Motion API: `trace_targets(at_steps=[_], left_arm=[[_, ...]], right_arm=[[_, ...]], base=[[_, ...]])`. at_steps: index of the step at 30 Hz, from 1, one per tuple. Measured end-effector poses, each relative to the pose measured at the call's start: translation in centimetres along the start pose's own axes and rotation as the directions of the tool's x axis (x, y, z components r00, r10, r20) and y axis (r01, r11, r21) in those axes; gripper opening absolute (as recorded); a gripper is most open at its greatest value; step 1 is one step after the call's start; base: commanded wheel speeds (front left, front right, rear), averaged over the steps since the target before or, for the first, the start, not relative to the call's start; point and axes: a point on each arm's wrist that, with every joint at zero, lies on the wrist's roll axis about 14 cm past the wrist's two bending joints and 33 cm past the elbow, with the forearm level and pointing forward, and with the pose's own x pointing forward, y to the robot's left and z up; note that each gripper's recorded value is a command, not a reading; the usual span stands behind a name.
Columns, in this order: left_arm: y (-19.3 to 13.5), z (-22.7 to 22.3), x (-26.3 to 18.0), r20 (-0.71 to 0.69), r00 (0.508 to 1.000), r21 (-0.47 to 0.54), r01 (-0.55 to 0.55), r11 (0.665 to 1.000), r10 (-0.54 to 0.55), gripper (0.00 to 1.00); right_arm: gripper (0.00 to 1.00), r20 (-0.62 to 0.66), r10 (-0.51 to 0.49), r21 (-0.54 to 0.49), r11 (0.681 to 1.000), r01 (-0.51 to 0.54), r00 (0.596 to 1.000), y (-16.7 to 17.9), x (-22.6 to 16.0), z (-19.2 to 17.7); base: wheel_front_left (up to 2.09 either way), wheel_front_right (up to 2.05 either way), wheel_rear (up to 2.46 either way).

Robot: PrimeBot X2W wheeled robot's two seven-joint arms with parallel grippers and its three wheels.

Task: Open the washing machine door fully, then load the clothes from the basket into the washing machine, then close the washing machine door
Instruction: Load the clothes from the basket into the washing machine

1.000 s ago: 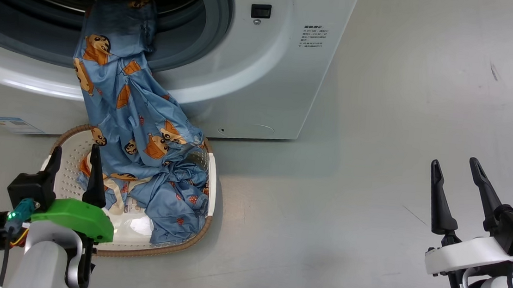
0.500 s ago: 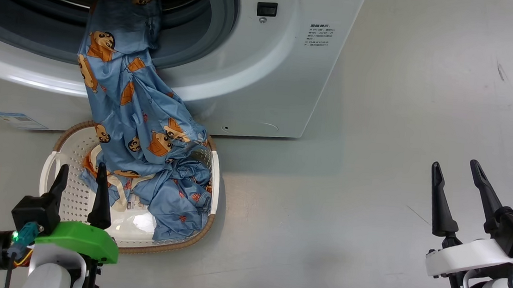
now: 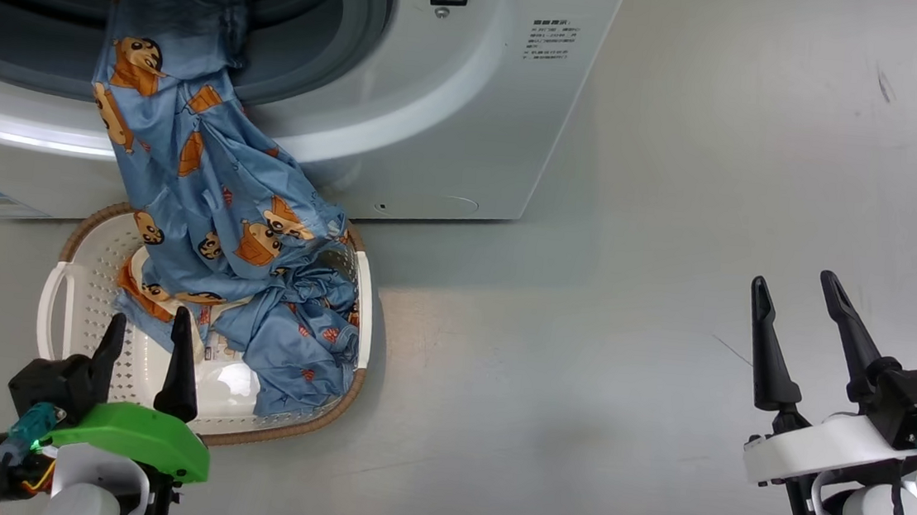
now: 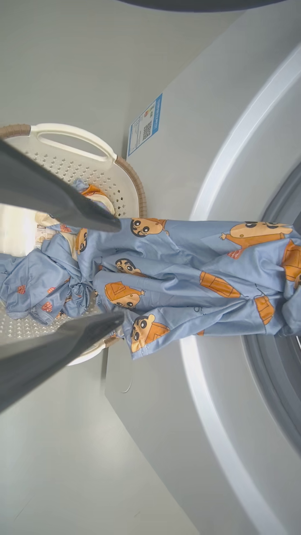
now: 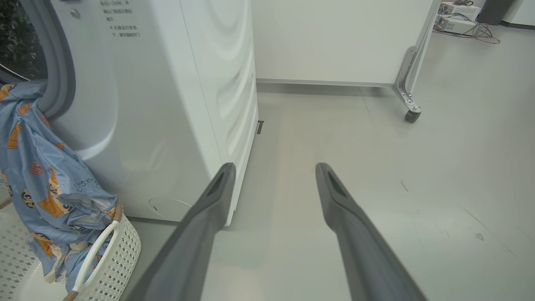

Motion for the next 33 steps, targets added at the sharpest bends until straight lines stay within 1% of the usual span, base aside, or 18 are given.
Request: trace_targets(at_steps=[5,11,19,24,33], left_arm=[[-0.5,-1.2,0.4,-0.053,0.998,-0.032,0.015,0.999,-0.017,1.00],[-0.9,-3.6,1.0,-0.151,0.988,-0.041,0.020,0.999,-0.027,1.00],[-1.3,-4.3,3.5,-0.193,0.980,-0.050,0.029,0.998,-0.038,1.00],[-1.6,-5.1,5.1,-0.224,0.974,-0.097,0.025,0.995,-0.046,1.00],[-0.9,-7.5,7.3,-0.312,0.949,-0.093,0.008,0.996,-0.037,1.00]], right_arm=[[1.00,0.002,-0.013,0.007,1.000,0.013,1.000,-0.2,0.1,0.0],[1.00,-0.008,-0.044,0.010,0.999,0.045,0.999,-1.0,-0.2,-0.3],[1.00,-0.025,-0.076,0.007,0.997,0.076,0.997,-2.1,-0.1,-0.9],[1.00,-0.042,-0.094,0.004,0.996,0.095,0.995,-2.7,0.0,-1.5],[1.00,-0.049,-0.126,-0.011,0.992,0.125,0.991,-4.0,0.3,-1.8]], base=[[0.00,0.00,0.00],[0.00,0.00,0.00],[0.00,0.00,0.00],[0.00,0.00,0.00],[0.00,0.00,0.00]])
